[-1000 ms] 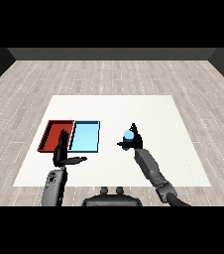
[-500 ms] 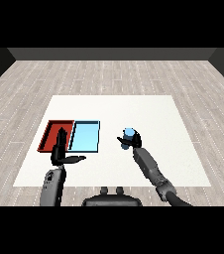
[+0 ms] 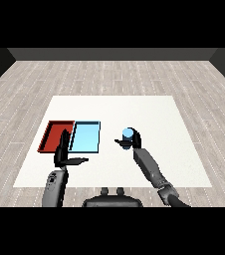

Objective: Pick the blue can and put it in the blue box

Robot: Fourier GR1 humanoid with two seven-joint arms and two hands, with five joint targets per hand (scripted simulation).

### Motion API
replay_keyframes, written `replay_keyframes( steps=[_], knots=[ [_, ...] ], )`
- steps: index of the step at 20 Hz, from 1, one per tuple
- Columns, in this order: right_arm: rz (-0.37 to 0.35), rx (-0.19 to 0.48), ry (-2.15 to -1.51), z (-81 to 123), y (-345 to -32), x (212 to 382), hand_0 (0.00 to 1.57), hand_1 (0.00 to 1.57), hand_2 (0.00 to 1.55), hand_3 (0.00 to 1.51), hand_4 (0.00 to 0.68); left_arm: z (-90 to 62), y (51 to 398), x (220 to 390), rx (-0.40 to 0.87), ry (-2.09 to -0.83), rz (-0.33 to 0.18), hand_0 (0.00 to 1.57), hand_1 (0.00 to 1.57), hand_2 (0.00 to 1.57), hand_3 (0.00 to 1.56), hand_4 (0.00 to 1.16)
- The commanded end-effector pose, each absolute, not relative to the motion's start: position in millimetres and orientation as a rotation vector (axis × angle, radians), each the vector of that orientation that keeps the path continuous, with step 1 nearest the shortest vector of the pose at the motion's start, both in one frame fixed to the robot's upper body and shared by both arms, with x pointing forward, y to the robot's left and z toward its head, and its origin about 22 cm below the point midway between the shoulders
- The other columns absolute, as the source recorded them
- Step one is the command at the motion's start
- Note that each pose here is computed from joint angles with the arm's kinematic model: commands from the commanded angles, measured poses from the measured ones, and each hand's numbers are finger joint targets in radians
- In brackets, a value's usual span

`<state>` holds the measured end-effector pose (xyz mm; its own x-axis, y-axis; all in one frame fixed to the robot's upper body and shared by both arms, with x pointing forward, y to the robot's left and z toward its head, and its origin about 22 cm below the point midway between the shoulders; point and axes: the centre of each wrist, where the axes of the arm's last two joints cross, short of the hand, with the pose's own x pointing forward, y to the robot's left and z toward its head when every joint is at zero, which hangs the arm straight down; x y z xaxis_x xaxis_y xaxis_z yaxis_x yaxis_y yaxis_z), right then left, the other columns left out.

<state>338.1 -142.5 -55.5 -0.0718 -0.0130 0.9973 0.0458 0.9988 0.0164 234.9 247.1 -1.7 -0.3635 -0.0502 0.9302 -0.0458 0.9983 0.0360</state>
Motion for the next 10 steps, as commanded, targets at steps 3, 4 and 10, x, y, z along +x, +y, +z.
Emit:
replay_keyframes(
  steps=[3,4,10],
  knots=[
    [0.034,-0.04,-1.755,-21.0,-118.8,344.9,1.46,1.46,1.48,1.37,0.509,-1.8,234.8,223.8,0.012,-1.923,-0.031,0.0,0.0,0.0,0.0,0.0],
    [0.006,-0.028,-1.748,-27.8,-129.1,342.7,1.46,1.46,1.48,1.35,0.518,1.2,252.7,227.8,0.037,-1.932,-0.012,0.0,0.0,0.0,0.0,0.0],
    [0.037,0.027,-1.796,-18.3,-101.5,336.7,1.45,1.45,1.47,1.38,0.532,-13.4,232.1,238.4,-0.051,-1.924,-0.06,0.0,0.0,0.0,0.0,0.0]
  ],
)
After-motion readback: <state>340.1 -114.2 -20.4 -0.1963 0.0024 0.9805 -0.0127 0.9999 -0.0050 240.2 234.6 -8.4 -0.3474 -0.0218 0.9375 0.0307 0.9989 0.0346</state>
